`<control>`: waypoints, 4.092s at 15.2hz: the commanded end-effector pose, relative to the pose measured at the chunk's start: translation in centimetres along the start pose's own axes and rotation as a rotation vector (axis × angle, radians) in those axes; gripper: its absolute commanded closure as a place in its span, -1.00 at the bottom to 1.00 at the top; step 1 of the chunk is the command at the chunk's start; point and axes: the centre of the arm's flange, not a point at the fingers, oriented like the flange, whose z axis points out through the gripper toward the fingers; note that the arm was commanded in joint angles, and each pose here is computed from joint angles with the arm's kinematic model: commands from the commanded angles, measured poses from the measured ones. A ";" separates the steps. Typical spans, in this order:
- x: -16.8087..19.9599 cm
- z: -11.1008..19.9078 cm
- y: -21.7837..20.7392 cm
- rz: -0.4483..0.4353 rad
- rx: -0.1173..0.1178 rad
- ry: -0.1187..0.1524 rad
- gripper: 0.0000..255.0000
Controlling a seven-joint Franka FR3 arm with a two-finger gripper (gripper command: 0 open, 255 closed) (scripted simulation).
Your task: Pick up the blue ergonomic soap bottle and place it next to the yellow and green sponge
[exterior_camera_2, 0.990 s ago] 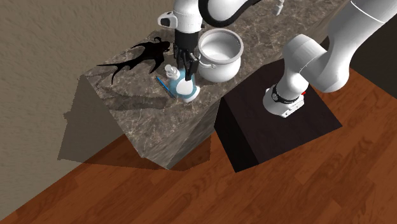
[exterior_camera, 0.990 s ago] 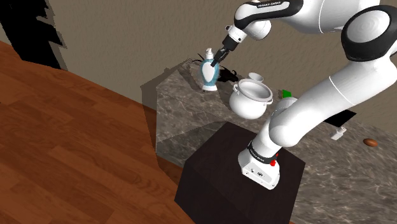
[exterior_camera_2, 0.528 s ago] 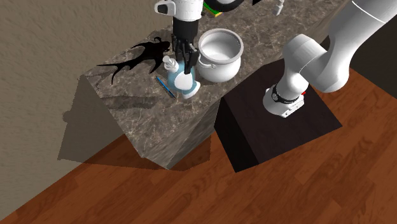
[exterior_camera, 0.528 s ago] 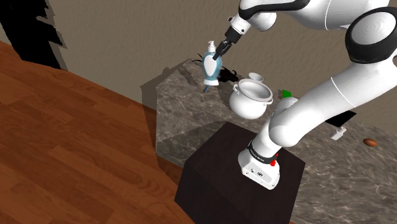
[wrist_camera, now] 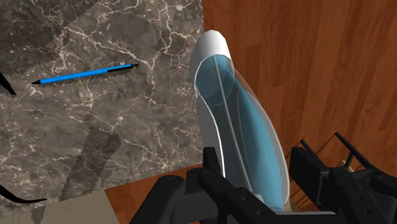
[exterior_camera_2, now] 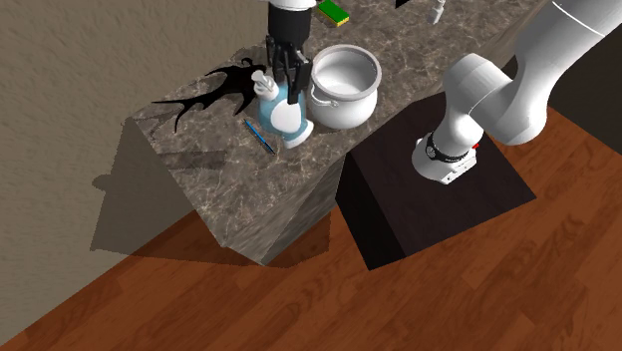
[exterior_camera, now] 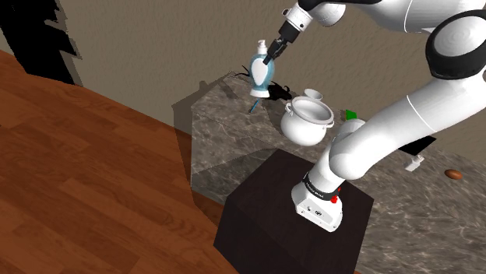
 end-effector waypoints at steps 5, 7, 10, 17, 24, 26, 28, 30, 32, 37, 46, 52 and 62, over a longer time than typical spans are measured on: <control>0.9 -2.9 -0.8 0.000 0.000 0.000 1.00; 1.2 -3.9 -1.1 0.000 0.000 0.000 1.00; 1.7 -5.4 -1.5 0.000 0.000 0.000 1.00; 2.7 -8.8 -2.4 0.000 0.000 0.000 1.00; 3.7 -12.0 -3.2 0.000 0.000 0.000 1.00; 1.5 -12.2 -1.8 0.000 0.000 0.000 1.00; -0.7 -12.4 -0.4 0.000 0.000 0.000 1.00; -2.9 -12.6 1.0 0.000 0.000 0.000 1.00; -5.2 -12.8 2.4 0.000 0.000 0.000 1.00; -10.7 -13.3 6.0 0.000 0.000 0.000 1.00; -20.7 -14.1 12.3 0.000 0.000 0.000 1.00; -27.4 -14.7 16.6 0.000 0.000 0.000 1.00; -38.5 -15.7 23.6 0.000 0.000 0.000 1.00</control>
